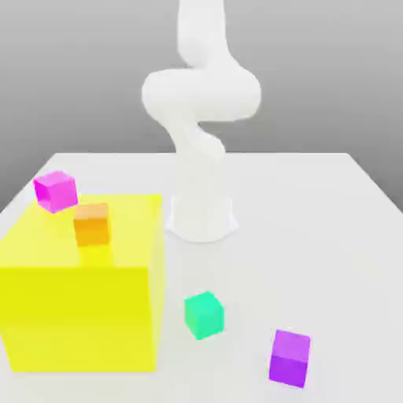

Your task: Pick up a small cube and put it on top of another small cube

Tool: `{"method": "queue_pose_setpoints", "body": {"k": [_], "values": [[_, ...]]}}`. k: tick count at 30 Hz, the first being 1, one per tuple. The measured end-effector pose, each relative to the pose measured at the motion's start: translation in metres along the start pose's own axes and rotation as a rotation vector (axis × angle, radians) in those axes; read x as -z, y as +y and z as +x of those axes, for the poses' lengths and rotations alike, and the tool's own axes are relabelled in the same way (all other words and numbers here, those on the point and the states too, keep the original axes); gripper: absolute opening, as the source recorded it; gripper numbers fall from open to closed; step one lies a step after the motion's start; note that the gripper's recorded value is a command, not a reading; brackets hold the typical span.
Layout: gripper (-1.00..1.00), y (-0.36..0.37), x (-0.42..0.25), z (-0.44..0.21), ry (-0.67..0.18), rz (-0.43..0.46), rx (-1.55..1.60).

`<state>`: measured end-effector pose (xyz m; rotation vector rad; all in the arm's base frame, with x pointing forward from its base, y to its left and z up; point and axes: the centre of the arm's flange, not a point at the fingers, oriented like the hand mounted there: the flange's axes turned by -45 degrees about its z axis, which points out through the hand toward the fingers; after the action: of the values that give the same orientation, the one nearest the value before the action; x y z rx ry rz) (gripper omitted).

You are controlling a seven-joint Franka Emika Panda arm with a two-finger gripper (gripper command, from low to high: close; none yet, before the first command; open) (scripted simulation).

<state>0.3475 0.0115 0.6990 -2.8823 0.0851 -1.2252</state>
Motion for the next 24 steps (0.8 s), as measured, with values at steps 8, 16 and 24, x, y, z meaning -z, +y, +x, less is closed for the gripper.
{"method": "queue_pose_setpoints", "body": {"k": [8, 16, 24], "values": [[0.00, 0.001, -0.158, -0.069, -0.230, -0.045, -0.329], [0.00, 0.007, -0.279, -0.194, -0.465, -0.180, -0.662], [0.00, 0.018, -0.336, -0.342, -0.670, -0.403, -0.953]]}}
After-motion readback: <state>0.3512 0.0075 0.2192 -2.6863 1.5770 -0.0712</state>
